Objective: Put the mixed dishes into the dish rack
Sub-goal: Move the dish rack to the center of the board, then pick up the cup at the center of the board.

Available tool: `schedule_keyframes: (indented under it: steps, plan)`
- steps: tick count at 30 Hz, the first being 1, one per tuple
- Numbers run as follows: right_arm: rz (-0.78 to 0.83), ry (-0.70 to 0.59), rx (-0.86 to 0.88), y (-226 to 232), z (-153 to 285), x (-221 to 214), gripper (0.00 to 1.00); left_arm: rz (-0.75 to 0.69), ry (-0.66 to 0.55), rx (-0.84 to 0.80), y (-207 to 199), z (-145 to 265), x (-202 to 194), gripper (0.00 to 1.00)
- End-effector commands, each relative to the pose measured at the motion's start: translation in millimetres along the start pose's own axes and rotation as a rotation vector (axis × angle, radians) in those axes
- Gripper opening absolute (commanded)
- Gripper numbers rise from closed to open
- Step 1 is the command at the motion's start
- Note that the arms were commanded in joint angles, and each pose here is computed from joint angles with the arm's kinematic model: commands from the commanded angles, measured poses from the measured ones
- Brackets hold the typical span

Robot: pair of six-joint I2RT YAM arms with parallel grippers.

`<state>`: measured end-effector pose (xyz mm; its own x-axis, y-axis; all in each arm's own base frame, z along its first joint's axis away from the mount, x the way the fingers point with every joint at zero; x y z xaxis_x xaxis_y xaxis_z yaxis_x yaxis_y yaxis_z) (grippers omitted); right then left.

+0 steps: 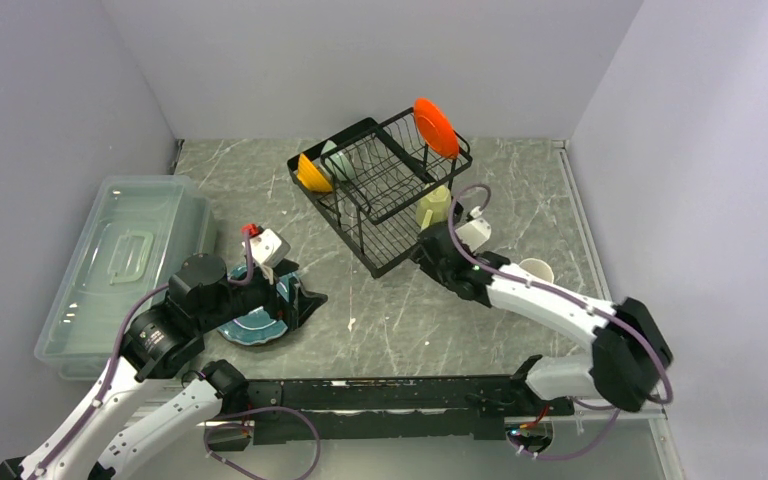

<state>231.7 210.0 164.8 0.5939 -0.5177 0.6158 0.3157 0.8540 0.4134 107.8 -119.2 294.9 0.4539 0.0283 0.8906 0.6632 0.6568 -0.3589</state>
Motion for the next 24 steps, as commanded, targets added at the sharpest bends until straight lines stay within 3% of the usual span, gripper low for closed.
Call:
schedule_keyframes:
  steps: [1, 5, 11, 18, 24]
  plan:
    - [0.114, -0.123, 0.200, 7, 32, 27, 0.55, -0.009, -0.019, -0.003, -1, 0, 3, 0.99]
    - [0.173, -0.147, 0.241, -6, 60, 51, 0.56, -0.009, -0.018, -0.008, -2, 1, 4, 0.99]
    - [0.293, -0.113, 0.153, -40, 86, 78, 0.59, -0.006, -0.016, -0.013, -3, 1, 4, 1.00]
    - [0.394, -0.156, -0.069, -79, 123, 111, 0.59, -0.007, -0.019, -0.010, -3, 2, 4, 0.99]
    - [0.462, -0.044, -0.211, -99, 125, 120, 0.59, -0.007, -0.009, -0.023, -4, 1, 4, 0.99]
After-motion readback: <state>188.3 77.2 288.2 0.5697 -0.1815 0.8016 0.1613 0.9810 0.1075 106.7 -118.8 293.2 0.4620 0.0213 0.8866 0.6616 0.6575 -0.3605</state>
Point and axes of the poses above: each gripper's point midway between its finger pads, its own z axis back along the fingers, its own y axis along the line the jaws close on, x = y × z, the point moved 8 cm from there along z, back along the fingers, and after that the axes turned 12 degrees about z, right-handed, at the moved point
